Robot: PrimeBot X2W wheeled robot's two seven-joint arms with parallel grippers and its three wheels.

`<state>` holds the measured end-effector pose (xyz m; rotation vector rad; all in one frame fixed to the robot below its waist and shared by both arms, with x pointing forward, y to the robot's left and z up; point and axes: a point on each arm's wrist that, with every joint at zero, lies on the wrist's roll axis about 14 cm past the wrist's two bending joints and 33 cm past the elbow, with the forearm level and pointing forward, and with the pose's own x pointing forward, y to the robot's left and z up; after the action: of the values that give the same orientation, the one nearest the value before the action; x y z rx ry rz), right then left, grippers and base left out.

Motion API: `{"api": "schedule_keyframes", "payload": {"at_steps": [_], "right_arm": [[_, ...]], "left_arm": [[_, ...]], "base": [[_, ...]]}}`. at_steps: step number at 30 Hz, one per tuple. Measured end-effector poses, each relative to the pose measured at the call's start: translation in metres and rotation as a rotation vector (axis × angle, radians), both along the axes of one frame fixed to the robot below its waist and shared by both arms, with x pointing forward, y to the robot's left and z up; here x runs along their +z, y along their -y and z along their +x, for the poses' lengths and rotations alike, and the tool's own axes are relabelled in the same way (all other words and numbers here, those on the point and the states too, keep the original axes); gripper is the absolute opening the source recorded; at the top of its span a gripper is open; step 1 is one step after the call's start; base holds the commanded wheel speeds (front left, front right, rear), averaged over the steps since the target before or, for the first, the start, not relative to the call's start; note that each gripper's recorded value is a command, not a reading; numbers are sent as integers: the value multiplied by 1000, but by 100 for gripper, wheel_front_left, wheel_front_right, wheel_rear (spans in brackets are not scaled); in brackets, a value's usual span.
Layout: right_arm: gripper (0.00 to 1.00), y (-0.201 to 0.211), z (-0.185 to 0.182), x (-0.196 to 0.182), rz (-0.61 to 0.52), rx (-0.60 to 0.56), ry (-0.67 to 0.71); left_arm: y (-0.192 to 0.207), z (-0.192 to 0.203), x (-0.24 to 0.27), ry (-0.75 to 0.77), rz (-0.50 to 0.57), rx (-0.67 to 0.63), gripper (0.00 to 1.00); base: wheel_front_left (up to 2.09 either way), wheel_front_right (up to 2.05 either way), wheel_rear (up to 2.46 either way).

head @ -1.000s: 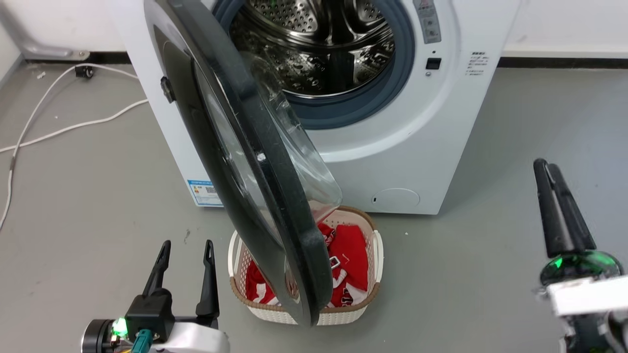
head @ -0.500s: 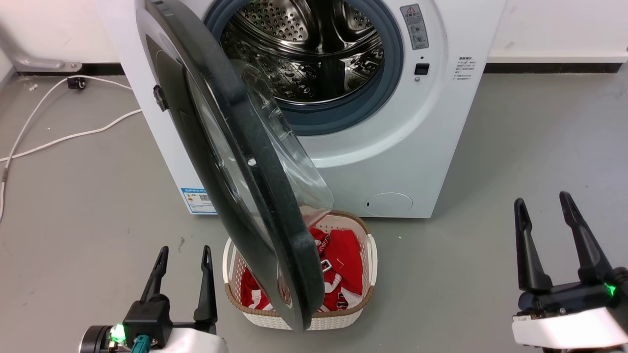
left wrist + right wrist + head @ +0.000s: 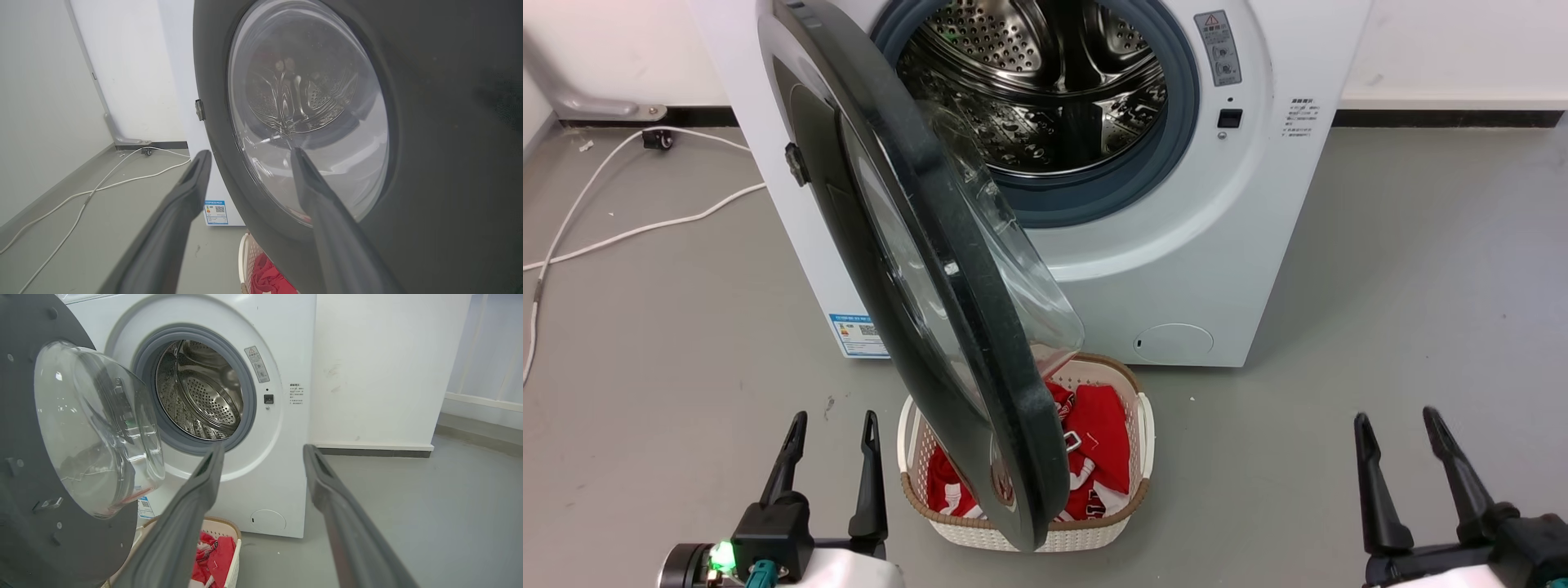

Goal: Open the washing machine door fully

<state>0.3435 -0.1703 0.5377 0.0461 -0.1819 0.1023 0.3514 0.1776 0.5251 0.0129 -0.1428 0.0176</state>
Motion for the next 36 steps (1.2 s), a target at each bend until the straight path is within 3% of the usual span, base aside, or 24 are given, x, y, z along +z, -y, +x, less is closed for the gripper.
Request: {"api": "schedule_keyframes", "payload": {"at_steps": [13, 14, 15, 21, 28, 36], "right_arm": [[100, -1, -4, -9, 23, 2, -29], [100, -1, -4, -9, 23, 3, -29], [100, -1, -4, -9, 23, 4, -28], [100, -4, -4, -8, 25, 11, -25], [100, -4, -4, -5, 27, 12, -16], [100, -4, -6, -1, 25, 11, -3]], "left_arm": [[-3, -3, 0, 1, 10, 14, 100], [-4, -4, 0, 2, 10, 16, 75], [-4, -4, 1, 4, 9, 17, 0], [-14, -3, 19, 59, 16, 50, 0], [-18, 2, 100, 310, 26, 69, 0], [36, -17, 193, 619, 19, -114, 0]], "base": [[0, 0, 0], [0, 0, 0], [0, 0, 0], [0, 0, 0], [0, 0, 0], [0, 0, 0]]}}
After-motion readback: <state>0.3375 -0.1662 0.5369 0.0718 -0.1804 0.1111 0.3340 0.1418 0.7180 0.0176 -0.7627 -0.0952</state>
